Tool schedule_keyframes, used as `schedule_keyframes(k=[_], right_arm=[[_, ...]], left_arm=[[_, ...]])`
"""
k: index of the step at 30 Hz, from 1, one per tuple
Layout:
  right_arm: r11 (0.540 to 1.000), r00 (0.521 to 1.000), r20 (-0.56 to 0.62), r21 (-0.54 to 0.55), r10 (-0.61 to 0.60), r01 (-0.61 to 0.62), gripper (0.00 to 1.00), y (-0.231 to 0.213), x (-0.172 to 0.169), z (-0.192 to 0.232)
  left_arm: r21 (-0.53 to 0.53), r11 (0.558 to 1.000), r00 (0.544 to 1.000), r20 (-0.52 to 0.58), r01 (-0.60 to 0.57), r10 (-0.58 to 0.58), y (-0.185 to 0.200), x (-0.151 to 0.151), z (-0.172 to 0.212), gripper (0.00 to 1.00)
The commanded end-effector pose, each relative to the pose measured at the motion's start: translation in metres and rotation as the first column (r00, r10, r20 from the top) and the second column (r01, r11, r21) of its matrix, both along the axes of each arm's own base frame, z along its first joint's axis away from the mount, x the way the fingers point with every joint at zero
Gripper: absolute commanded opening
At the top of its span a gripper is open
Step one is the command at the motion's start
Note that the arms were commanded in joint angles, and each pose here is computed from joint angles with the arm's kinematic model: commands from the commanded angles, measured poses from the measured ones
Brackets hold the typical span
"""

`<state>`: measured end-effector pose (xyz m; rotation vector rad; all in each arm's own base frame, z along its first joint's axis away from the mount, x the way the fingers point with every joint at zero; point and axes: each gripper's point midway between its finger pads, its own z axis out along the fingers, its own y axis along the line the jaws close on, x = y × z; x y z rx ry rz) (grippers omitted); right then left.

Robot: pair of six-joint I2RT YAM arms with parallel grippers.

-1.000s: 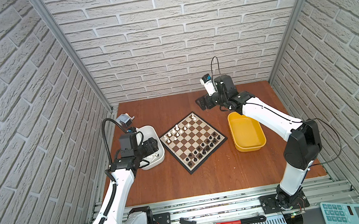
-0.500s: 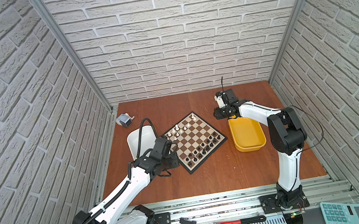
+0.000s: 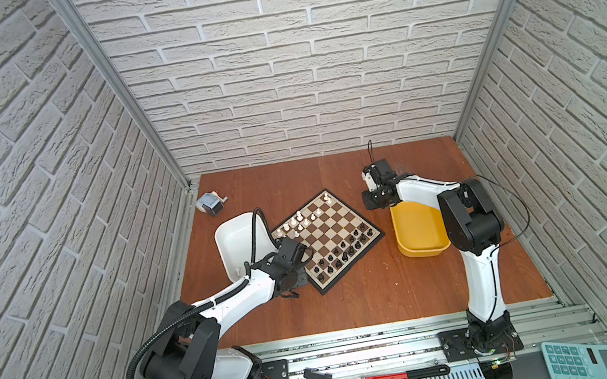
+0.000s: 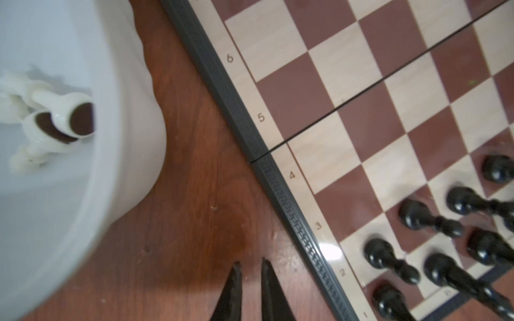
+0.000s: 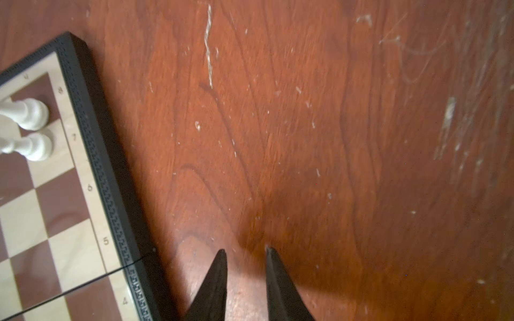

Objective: Set up the chess pieces on the board
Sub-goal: 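Grasp the chessboard edges nearest each gripper with both grippers, then pull the chessboard toward the robot with both grippers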

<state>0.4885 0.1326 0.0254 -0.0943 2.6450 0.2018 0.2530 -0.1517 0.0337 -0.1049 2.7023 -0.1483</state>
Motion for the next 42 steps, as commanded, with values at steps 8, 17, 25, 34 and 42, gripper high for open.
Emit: schedule_keyframes(k=[8, 17, 25, 34, 42], right_arm=[[0.992, 0.988, -0.096, 0.019, 0.123, -0.121, 0.22, 0.016, -0.06, -0.004], [0.986, 0.976, -0.148, 0.067, 0.16, -0.151, 0.21, 0.018, -0.108, -0.006], [0.986, 0.974, -0.17, 0.098, 0.148, -0.133, 0.19, 0.011, -0.144, -0.002], [0.99, 0.983, -0.157, 0.115, 0.095, -0.077, 0.19, -0.003, -0.185, 0.009], [0.987, 0.991, -0.126, 0.157, 0.04, -0.02, 0.19, -0.008, -0.208, 0.025]], left_arm=[[0.026, 0.999, 0.996, 0.082, 0.038, -0.04, -0.012, 0.022, -0.012, 0.17], [0.074, 0.988, 0.986, 0.091, 0.135, -0.141, -0.026, 0.018, -0.021, 0.22], [0.078, 0.967, 0.964, 0.089, 0.245, -0.251, -0.055, -0.002, -0.026, 0.23], [0.048, 0.945, 0.942, 0.077, 0.323, -0.326, -0.078, -0.036, -0.031, 0.23], [0.011, 0.926, 0.923, 0.08, 0.378, -0.378, -0.101, -0.06, -0.028, 0.22]])
